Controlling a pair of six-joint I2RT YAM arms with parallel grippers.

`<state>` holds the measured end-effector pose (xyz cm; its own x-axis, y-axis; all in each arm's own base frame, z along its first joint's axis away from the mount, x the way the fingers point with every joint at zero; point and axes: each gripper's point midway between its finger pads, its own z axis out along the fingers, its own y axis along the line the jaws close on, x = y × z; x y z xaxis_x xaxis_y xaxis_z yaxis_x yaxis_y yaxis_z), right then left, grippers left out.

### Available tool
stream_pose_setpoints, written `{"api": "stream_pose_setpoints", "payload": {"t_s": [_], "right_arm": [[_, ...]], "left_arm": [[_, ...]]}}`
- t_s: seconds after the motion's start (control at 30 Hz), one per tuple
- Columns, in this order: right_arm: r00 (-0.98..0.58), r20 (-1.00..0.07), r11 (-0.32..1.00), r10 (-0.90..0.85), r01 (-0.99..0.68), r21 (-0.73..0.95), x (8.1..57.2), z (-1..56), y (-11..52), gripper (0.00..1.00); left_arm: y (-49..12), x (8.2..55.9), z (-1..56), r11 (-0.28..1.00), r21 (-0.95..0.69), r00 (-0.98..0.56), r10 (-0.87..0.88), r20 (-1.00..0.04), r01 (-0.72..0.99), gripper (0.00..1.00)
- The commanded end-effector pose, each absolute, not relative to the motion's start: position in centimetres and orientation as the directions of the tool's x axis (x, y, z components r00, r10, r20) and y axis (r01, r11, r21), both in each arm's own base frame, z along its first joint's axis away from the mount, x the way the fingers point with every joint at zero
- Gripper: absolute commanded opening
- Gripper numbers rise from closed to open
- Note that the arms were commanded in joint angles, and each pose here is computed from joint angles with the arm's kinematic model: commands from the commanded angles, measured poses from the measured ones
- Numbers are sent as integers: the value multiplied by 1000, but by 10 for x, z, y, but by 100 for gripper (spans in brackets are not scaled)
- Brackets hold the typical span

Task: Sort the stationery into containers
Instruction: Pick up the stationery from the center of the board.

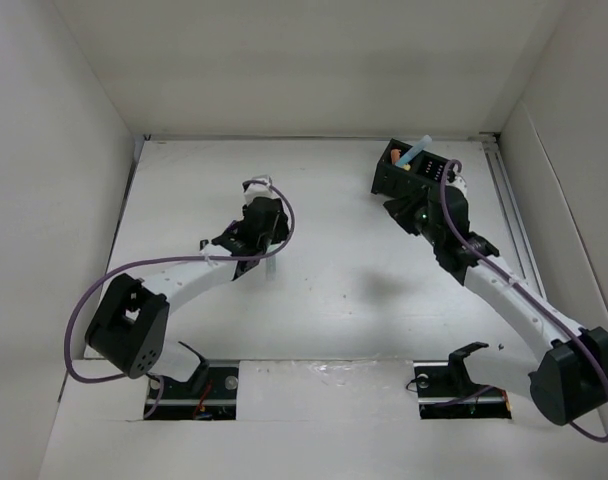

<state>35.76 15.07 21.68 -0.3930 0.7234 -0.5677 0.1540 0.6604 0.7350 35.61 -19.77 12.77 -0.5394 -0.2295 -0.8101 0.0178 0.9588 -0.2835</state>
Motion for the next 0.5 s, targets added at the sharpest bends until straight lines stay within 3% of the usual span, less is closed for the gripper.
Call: {"api": "stream_pose_setpoints", "payload": {"t_s": [0.0, 0.13, 0.23, 0.47], "right_arm": [[-472, -584, 664, 660, 4, 748, 345, 252, 173, 32], [-553, -590, 697, 589, -23, 717, 340, 244, 186, 47], [-558, -587, 699, 587, -16, 715, 344, 233, 188, 47], [-585, -585, 695, 562, -50, 718, 338, 234, 196, 47]], "left_arm": [[-179, 334, 96, 969, -236, -605, -229, -762, -69, 39], [-174, 322, 65, 972, -213, -661, -223, -716, -97, 39], [-179, 315, 42, 979, -193, -719, -184, -670, -71, 39], [-185, 318, 32, 986, -158, -729, -150, -667, -58, 37]]}}
